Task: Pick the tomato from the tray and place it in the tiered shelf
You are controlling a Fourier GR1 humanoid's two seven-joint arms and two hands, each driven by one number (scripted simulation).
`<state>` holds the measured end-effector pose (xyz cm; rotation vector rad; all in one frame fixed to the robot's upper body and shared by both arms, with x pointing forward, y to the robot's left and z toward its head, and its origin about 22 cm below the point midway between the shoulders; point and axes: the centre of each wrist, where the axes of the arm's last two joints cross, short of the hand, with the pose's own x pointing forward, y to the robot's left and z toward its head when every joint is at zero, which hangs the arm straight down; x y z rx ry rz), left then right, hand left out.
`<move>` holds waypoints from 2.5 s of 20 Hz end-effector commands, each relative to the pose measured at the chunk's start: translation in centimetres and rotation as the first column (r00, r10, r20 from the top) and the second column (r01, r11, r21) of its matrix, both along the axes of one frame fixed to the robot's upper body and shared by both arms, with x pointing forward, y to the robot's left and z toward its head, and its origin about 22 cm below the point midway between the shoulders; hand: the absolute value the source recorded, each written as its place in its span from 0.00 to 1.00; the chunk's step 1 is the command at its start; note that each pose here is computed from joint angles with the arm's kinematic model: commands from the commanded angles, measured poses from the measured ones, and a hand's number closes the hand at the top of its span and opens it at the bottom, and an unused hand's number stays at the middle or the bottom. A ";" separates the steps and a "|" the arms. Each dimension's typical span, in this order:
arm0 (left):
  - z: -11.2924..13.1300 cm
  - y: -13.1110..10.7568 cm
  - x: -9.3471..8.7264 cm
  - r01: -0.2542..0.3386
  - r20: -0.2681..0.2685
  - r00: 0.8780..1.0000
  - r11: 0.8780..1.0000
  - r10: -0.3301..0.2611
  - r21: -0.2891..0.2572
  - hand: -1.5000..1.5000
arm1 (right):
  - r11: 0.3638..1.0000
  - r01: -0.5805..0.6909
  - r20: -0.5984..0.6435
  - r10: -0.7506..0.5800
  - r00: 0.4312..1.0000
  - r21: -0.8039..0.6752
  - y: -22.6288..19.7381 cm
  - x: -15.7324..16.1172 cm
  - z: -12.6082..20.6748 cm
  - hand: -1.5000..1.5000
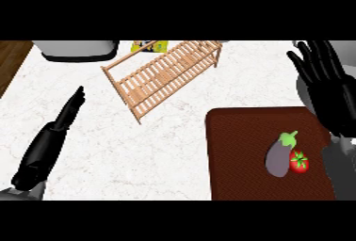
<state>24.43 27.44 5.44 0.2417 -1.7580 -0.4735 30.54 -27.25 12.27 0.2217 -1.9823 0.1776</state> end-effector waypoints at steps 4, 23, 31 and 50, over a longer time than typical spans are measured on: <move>-4.7 1.8 -2.4 -0.158 -0.238 0.960 0.987 0.145 -0.036 0.50 | 0.784 0.514 -0.216 -0.601 0.770 -0.349 -12.1 -5.2 -3.6 0.00; -7.0 -0.4 -0.7 -0.144 -0.436 0.896 0.983 0.080 -0.116 0.50 | 0.662 0.457 -0.417 -0.739 0.529 -0.595 -13.1 -15.6 -2.8 0.00; -7.6 -2.1 0.0 -0.099 -0.425 0.904 0.988 0.038 -0.120 0.50 | 0.257 0.073 -0.215 -0.909 0.357 -0.964 -11.5 -13.5 0.0 0.00; -8.5 -1.6 -0.7 -0.133 -0.446 0.893 0.983 0.063 -0.128 0.50 | 0.255 -0.230 -0.298 -0.938 0.177 -0.939 1.0 -3.2 -4.7 0.00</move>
